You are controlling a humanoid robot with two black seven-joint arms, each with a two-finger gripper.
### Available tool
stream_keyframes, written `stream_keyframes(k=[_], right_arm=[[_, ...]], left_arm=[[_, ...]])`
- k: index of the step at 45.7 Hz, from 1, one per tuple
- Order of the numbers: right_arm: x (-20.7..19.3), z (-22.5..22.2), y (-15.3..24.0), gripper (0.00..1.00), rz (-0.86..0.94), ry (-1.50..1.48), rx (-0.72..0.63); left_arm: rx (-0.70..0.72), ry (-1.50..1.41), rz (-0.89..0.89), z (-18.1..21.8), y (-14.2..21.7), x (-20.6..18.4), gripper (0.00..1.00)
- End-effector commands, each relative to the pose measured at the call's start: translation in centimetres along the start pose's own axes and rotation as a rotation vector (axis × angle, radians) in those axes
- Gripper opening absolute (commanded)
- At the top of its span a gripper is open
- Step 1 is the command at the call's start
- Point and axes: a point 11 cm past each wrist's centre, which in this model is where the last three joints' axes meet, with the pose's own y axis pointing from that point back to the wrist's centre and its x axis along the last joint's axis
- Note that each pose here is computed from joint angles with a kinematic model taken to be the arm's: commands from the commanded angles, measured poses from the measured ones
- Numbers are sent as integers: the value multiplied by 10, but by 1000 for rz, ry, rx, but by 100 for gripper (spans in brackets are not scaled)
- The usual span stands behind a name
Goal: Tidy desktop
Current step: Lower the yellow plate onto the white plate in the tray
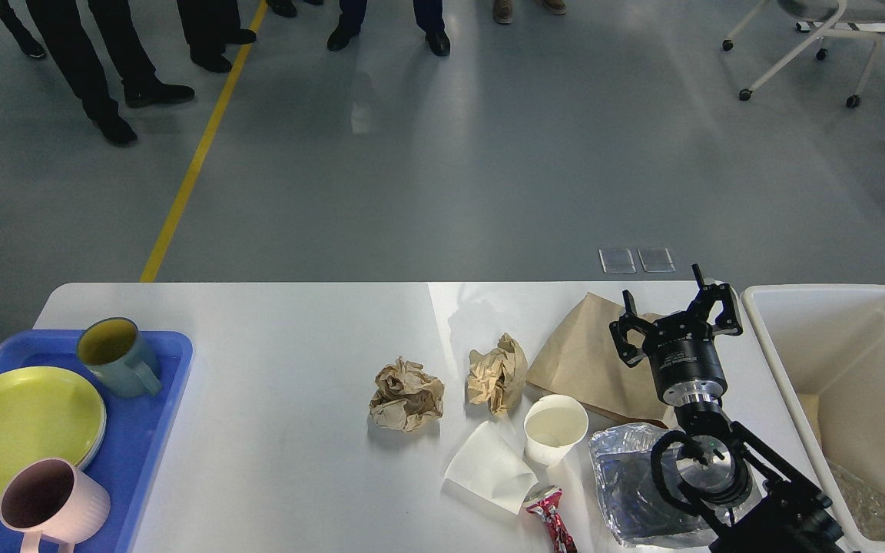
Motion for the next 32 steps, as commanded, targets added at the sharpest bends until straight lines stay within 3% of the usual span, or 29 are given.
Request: stream_keyframes(k=[1, 12, 15, 17, 23, 25, 32], right_arm=[[0, 0, 0, 100, 0, 1, 0], [0, 0, 0, 100, 1, -1, 1], [-1, 0, 0, 100, -2, 0, 0], [-1, 0, 0, 100, -2, 0, 1], [0, 1, 0, 100, 1, -1, -1], [0, 0, 0, 100, 0, 2, 0], [0, 0, 0, 100, -1, 1, 0]], left_arm=[[4, -6, -3, 0, -3, -3, 0], [2, -10, -10, 2, -5, -6, 0], [3, -8, -6, 1, -5, -5, 4], [4, -9, 6, 1, -4, -3, 15], [1, -17, 108, 0, -2, 10, 76], [-2, -19, 129, 0, -1, 13, 90], [-8, -20, 132, 3, -1, 14, 94]])
